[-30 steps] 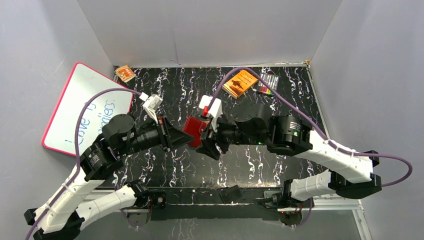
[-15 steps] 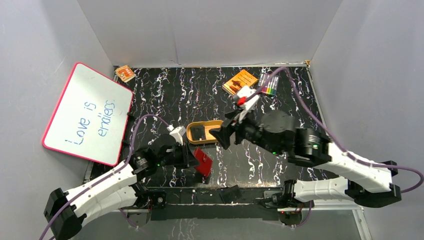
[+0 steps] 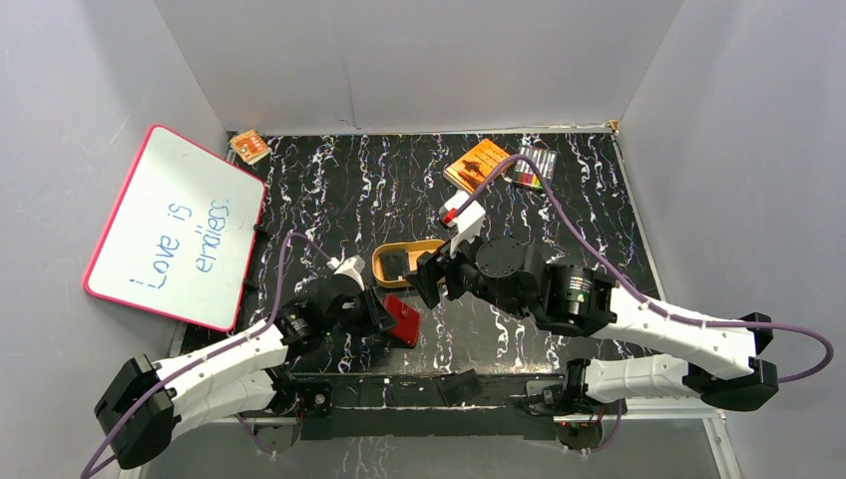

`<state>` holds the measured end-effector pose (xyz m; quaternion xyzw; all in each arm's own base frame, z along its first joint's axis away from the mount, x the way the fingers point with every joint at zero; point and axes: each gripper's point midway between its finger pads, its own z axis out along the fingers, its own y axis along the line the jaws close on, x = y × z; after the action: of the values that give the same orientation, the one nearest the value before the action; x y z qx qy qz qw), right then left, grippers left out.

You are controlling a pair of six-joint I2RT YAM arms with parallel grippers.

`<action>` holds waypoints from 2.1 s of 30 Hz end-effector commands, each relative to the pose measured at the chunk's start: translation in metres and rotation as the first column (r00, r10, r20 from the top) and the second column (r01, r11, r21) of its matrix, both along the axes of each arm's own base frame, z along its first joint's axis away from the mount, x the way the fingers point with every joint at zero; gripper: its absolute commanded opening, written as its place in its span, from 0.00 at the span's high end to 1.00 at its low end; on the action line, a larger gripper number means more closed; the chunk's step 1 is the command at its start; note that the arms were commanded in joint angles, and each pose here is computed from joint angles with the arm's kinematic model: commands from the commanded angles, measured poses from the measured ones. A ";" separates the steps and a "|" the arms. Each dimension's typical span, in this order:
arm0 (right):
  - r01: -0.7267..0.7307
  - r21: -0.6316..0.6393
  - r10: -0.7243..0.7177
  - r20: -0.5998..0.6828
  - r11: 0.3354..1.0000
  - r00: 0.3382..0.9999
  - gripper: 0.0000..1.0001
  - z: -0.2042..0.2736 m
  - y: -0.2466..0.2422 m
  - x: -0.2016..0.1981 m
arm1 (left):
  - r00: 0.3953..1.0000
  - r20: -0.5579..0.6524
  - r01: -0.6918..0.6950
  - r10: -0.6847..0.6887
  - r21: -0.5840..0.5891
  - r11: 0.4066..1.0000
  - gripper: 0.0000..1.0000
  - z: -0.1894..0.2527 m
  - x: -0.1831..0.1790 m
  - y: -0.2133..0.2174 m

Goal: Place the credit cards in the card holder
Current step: Place the card holder at the center of the board, then reset both arms

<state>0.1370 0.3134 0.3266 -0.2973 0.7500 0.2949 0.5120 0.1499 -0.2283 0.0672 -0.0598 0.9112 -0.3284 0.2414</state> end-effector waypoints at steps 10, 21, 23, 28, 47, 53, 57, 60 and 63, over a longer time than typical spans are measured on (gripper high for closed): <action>0.059 0.107 -0.058 -0.013 0.993 0.998 0.16 0.014 -0.007 0.004 | 0.989 -0.050 -0.127 0.139 0.192 0.973 0.77 -0.042 -0.005 0.044; 0.075 0.083 -0.072 -0.034 0.994 0.997 0.15 0.000 -0.010 0.003 | 0.972 -0.016 -0.219 0.235 0.299 0.929 0.46 -0.036 -0.001 0.072; 0.080 0.076 -0.077 -0.037 0.994 0.996 0.15 -0.002 -0.011 0.004 | 0.958 0.012 -0.275 0.287 0.321 0.906 0.41 -0.026 0.002 0.083; 0.137 0.044 -0.135 -0.054 0.990 0.989 0.14 -0.008 -0.013 0.011 | 0.911 0.149 -0.412 0.385 0.278 0.868 0.26 0.030 0.021 0.101; 0.559 0.025 -0.488 -0.457 0.829 0.744 0.01 -0.060 -0.071 0.181 | 0.832 0.245 -0.547 0.497 0.215 0.809 0.08 0.184 0.076 0.073; 0.752 0.174 -0.693 -0.299 0.636 0.656 0.01 0.016 -0.169 0.203 | 0.785 0.351 -0.591 0.510 0.181 0.786 0.08 0.213 0.083 0.091; 0.774 0.230 -0.779 -0.093 0.590 0.621 0.01 0.077 -0.212 0.187 | 0.805 0.492 -0.483 0.333 0.215 0.849 0.06 0.242 0.090 0.087; 0.789 0.256 -0.815 -0.011 0.558 0.580 0.01 0.103 -0.235 0.169 | 0.758 0.602 -0.447 0.251 0.199 0.872 0.06 0.272 0.091 0.094; 0.789 0.258 -0.820 0.018 0.557 0.573 0.01 0.111 -0.247 0.150 | 0.678 0.682 -0.454 0.273 0.097 0.885 0.06 0.311 0.083 0.110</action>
<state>0.3034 0.0947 0.4221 0.1233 0.7417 0.1470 0.6427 0.2362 -0.1446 0.3066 -0.1226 0.8407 -0.1330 0.5104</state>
